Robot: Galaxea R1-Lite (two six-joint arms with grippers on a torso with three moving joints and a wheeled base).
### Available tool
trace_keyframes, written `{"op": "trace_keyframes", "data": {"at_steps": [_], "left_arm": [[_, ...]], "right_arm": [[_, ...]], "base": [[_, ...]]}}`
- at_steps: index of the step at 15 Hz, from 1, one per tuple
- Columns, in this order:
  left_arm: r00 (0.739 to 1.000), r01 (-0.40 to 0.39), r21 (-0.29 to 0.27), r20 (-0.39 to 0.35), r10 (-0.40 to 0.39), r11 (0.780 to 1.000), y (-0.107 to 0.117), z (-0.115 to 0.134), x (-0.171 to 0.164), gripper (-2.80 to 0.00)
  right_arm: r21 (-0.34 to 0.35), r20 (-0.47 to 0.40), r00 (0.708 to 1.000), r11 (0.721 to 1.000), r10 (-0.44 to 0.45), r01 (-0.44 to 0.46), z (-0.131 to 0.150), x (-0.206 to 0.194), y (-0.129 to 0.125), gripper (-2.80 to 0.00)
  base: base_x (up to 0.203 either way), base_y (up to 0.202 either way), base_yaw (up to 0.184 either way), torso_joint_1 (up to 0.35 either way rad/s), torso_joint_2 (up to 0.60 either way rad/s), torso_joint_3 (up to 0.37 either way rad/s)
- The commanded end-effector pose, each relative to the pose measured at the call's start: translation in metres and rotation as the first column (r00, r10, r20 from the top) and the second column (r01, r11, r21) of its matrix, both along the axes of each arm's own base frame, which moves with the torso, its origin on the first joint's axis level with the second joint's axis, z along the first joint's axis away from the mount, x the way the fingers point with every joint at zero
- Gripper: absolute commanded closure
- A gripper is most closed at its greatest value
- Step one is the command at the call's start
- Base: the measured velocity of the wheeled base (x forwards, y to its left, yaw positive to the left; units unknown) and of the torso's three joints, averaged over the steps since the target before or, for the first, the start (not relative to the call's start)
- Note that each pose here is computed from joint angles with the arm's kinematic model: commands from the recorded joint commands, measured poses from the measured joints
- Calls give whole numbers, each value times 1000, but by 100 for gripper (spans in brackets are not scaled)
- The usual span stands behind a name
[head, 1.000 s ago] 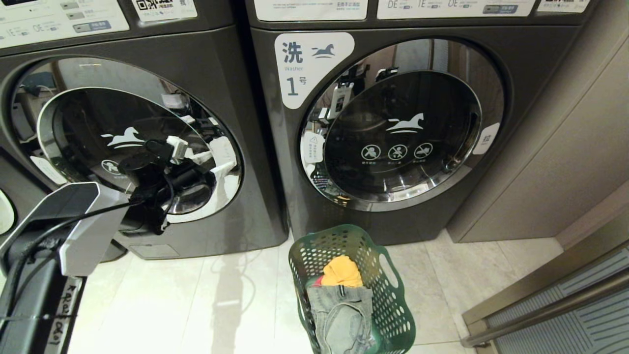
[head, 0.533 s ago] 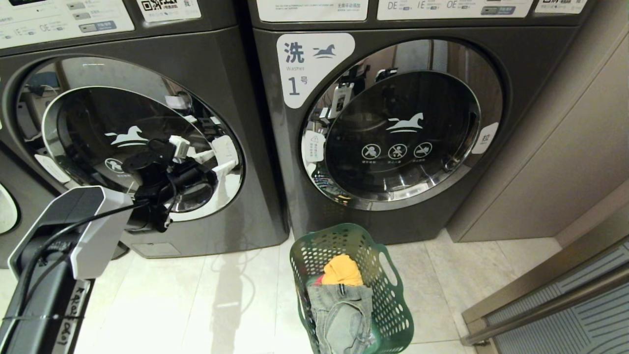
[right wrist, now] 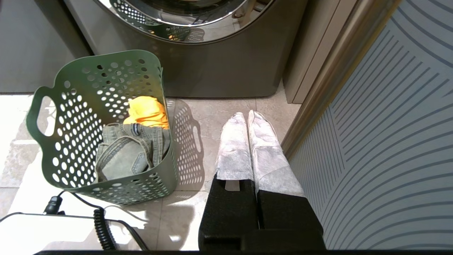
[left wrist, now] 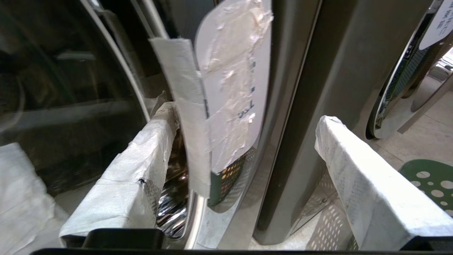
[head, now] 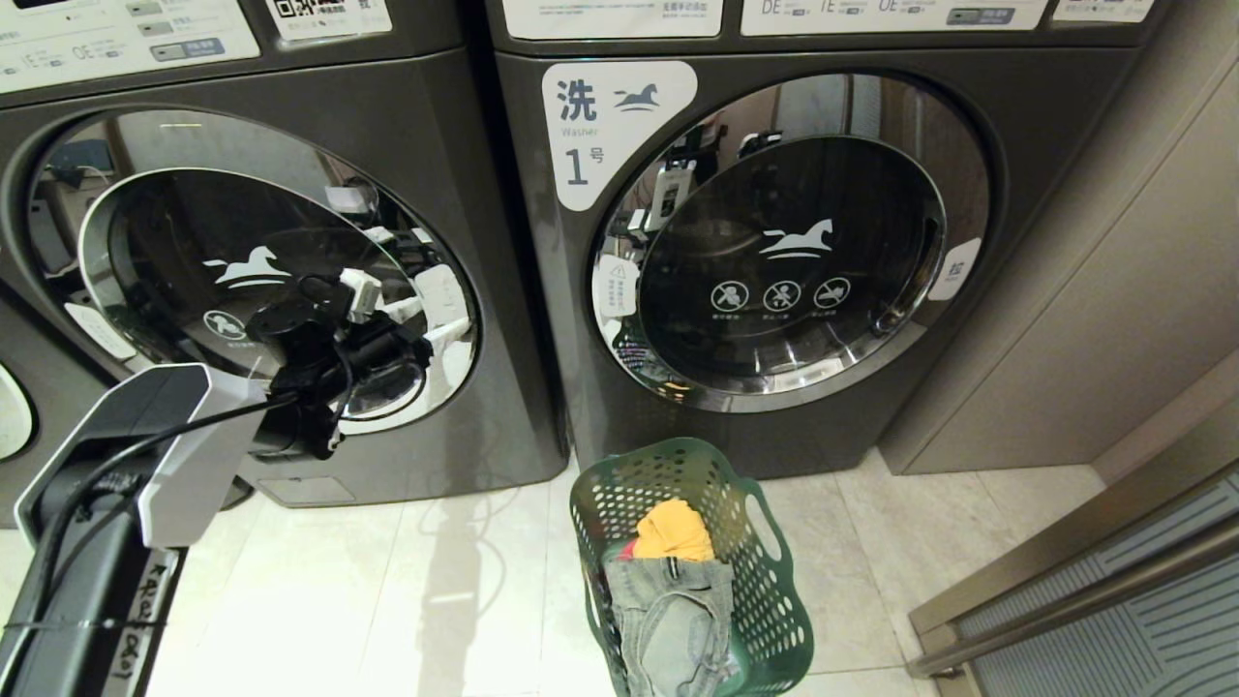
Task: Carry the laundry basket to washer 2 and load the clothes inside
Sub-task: Open the lid of the washing machine
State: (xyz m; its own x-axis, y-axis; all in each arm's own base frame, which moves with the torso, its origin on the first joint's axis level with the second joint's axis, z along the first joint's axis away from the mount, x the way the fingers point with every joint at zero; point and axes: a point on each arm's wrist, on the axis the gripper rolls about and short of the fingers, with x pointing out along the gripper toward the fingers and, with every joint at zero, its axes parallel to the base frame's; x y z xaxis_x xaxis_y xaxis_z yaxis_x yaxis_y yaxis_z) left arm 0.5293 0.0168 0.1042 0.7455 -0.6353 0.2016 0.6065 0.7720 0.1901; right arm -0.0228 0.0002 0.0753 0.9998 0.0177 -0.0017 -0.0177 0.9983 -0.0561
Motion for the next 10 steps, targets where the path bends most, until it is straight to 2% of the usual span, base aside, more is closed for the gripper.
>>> {"op": "trace_keyframes", "data": {"at_steps": [1,10], "left_arm": [[1000,5,3,9,-5,1000,-1,8,-4,-280],[999,47,-7,18,-47,999,-3,13,0,-280]], "right_arm": [[-1,-1,1000,1000,1,-1,0,0,0,0],[-1,-1,1000,1000,1,-1,0,0,0,0]], "base": [[0,0,0,0,0,0],[0,0,0,0,0,0]]}}
